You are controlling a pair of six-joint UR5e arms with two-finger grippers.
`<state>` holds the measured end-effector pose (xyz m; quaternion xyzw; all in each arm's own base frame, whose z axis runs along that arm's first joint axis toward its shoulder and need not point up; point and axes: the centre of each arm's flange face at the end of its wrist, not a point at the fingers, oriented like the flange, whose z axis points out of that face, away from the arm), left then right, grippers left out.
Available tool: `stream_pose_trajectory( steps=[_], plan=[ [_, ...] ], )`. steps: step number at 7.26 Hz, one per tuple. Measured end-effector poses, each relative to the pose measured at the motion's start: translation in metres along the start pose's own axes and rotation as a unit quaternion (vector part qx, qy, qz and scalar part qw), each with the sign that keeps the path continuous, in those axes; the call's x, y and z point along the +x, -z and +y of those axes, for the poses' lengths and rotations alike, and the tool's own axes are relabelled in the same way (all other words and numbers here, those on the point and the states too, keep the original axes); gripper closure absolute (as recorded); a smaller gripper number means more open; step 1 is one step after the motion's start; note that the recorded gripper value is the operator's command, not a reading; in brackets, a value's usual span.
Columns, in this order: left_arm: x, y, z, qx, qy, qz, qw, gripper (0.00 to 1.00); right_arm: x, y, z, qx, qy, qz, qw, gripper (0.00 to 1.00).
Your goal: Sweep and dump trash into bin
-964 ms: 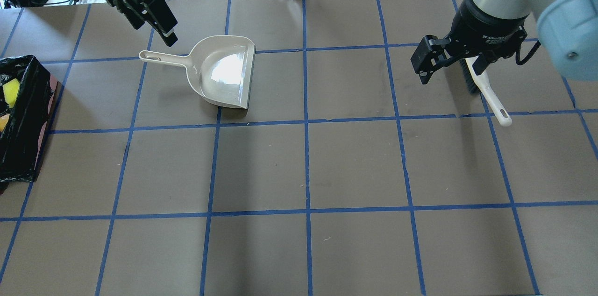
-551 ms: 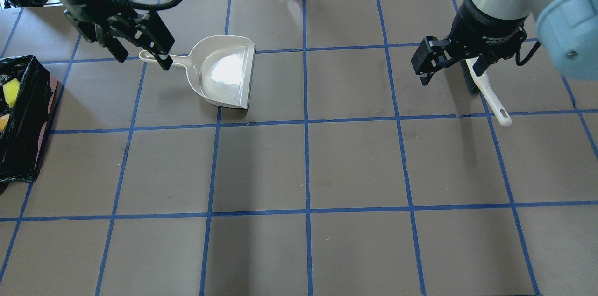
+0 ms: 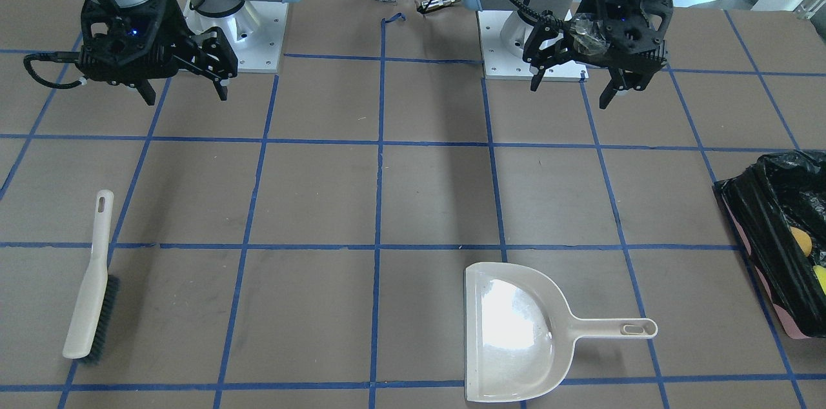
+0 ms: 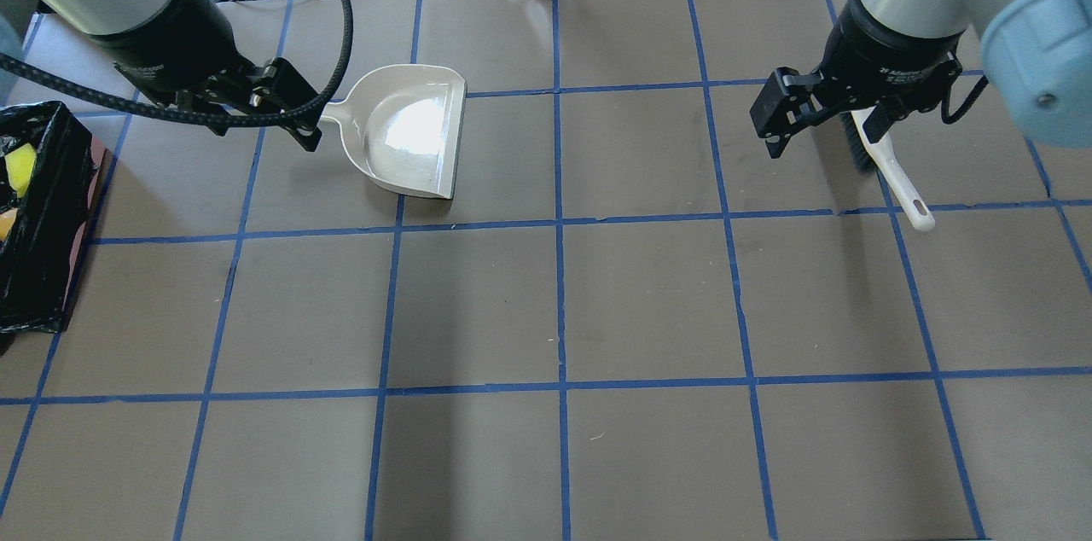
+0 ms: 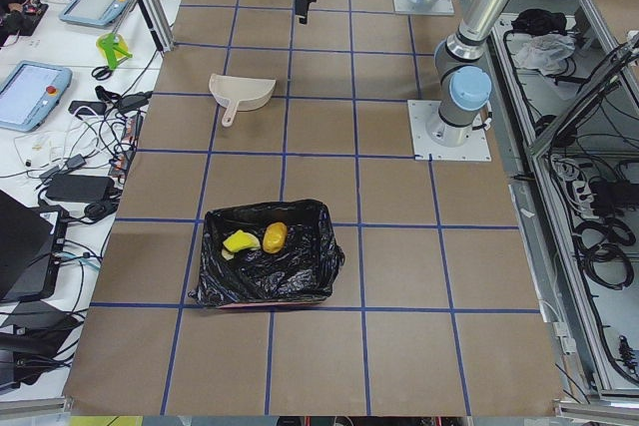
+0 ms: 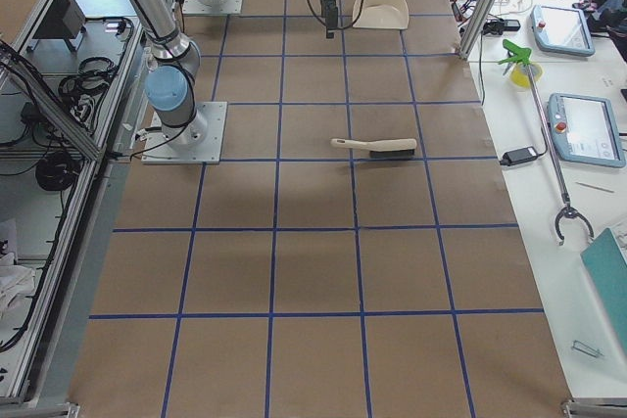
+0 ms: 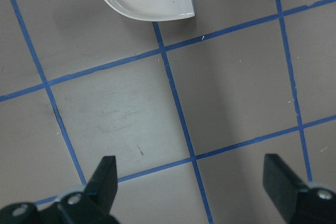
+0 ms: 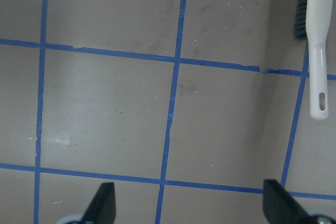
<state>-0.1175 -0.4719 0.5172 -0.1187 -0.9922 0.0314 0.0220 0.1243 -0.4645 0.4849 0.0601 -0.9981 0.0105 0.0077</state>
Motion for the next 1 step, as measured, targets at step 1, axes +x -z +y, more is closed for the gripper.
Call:
stream_pose_trajectory(
  steps=[1],
  plan=[
    [-0.0015,0.0004,-0.0015,0.003,0.025,-0.003,0.9997,0.00,0.0003,0.0009,0.0005,0.000,0.000,0.002,1.0000,0.00]
  ],
)
